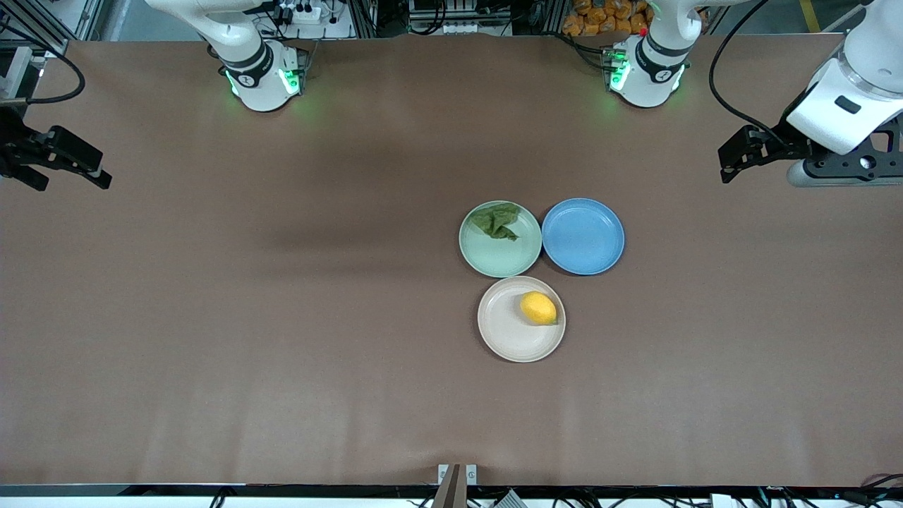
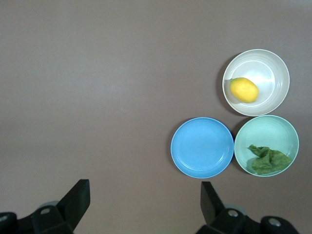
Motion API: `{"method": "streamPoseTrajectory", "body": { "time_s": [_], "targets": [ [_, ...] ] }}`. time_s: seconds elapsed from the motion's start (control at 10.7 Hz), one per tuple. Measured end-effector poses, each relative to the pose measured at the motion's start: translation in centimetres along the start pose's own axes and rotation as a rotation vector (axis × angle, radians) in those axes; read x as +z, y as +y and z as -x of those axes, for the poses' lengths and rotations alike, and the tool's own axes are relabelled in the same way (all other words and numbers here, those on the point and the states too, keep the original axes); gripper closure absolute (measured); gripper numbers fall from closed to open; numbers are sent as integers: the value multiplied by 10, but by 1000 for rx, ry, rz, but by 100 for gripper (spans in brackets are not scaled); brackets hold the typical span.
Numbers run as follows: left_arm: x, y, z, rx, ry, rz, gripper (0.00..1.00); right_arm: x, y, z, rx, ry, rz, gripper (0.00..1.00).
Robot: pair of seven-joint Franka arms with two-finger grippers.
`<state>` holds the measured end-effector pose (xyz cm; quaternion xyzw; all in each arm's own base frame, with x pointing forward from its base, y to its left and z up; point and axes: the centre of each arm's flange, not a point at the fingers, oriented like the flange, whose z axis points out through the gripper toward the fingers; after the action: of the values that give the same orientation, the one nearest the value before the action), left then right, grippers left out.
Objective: Pick lemon and lettuce from plates
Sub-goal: 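Move the left gripper toward the lemon on the white plate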
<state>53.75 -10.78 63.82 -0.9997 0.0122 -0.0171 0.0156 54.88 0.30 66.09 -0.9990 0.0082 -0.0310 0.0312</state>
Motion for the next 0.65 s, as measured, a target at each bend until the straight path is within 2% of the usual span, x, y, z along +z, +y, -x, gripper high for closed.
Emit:
{"method": "streamPoseTrajectory", "body": {
  "time_s": [0.28,0.65],
  "targets": [
    [1,0,0,0,-2,0,0,6,0,1,-2,-14,1,0],
    [11,3,-5,6,-22,2,0,15,4,6,-2,-38,30,0]
  ]
}}
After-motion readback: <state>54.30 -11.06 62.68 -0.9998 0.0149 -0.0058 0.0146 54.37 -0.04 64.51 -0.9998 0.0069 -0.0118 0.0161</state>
